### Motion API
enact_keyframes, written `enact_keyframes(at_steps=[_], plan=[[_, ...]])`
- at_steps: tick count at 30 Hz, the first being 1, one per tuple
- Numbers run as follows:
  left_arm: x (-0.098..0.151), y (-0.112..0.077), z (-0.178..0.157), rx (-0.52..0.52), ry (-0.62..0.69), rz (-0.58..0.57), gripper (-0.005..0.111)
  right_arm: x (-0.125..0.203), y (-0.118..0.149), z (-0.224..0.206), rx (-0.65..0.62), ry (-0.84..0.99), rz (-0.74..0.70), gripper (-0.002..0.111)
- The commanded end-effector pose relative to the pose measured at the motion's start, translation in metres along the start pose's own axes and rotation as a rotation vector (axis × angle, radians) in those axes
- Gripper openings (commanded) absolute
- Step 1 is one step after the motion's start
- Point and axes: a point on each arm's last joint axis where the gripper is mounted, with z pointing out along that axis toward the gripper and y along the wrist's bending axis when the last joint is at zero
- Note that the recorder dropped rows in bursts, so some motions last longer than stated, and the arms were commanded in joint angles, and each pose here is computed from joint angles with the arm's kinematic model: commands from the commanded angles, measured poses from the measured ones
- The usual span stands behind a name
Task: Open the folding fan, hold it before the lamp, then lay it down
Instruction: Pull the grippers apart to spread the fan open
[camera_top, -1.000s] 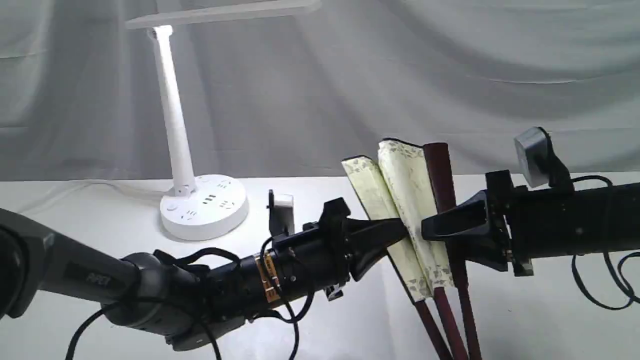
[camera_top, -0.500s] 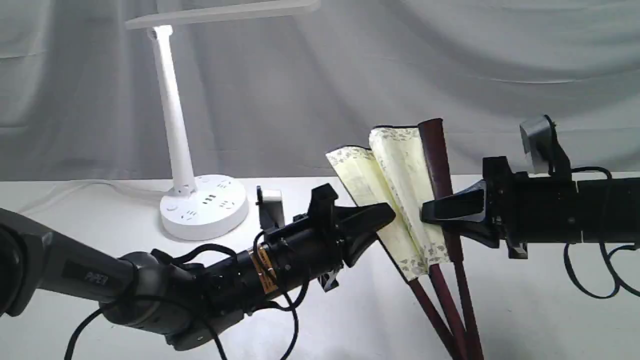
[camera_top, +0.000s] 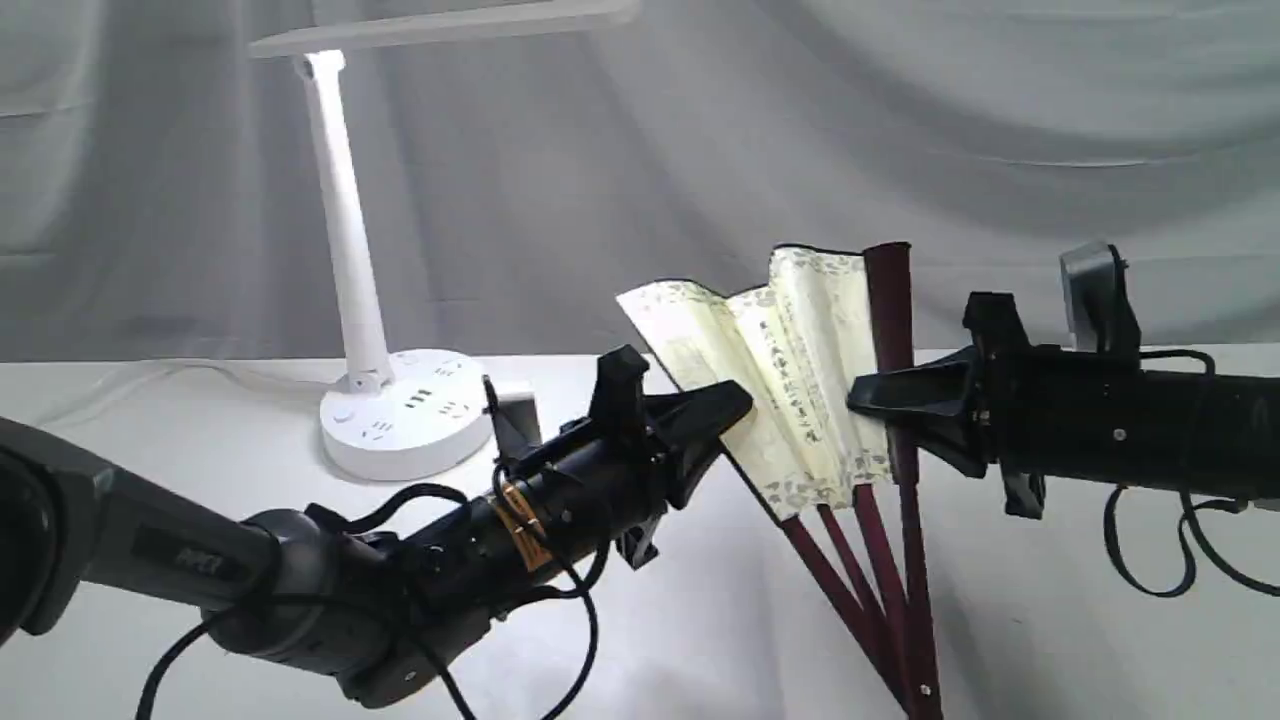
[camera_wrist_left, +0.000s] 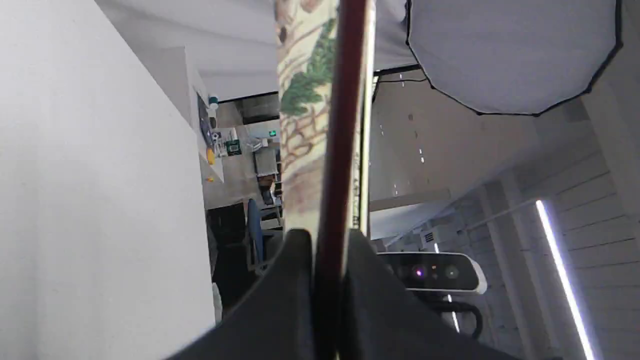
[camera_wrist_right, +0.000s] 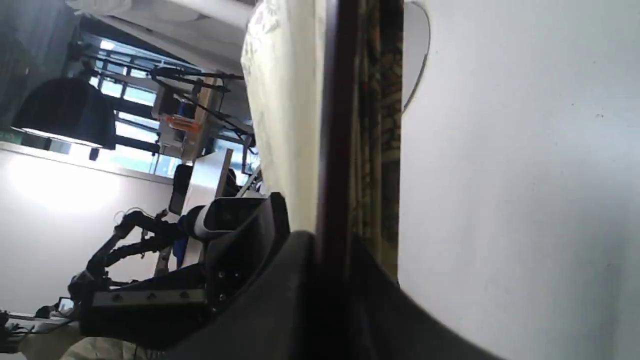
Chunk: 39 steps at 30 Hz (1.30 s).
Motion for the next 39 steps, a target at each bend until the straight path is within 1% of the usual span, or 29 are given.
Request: enact_keyframes(at_steps=[1,4,8,12,16,19,26,30,33,39], plan=[[-0.011,-0.013,0.001,0.075,-0.104,-0.022,0.0,-0.001,-0.008,-0.002,0.039,-0.005,-0.043,0.0],[-0.014,-0.012,-0.001,0.075,-0.141,-0.009,0.0,-0.005,-0.011,-0.008,0.046,-0.021,-0.04,0.0],[-0.019,-0.003,-0.012,0.045,-0.251,-0.07,0.0,-0.011,-0.018,-0.022,0.064,-0.041,-0.038,0.0],[-0.02,0.008,-0.027,-0.005,-0.344,-0.104,0.0,-0.016,-0.023,-0.034,0.079,-0.062,-0.034,0.0],[-0.02,0.011,-0.039,-0.035,-0.398,-0.13,0.0,-0.019,-0.024,-0.04,0.063,-0.088,-0.023,0.0],[-0.02,0.008,-0.043,-0.038,-0.412,-0.135,0.0,-0.021,-0.023,-0.043,0.037,-0.094,-0.018,0.0],[-0.022,-0.011,-0.041,0.006,-0.414,-0.127,0.0,-0.02,-0.023,-0.044,0.037,-0.084,-0.02,0.0],[-0.023,-0.018,-0.044,0.019,-0.442,-0.135,0.0,-0.021,-0.024,-0.052,0.024,-0.086,0.012,0.0],[-0.024,-0.021,-0.05,0.014,-0.47,-0.146,0.0,-0.023,-0.024,-0.06,-0.011,-0.092,0.018,0.0],[-0.023,-0.026,-0.052,0.021,-0.472,-0.146,0.0,-0.027,-0.028,-0.072,0.001,-0.118,0.031,0.0]])
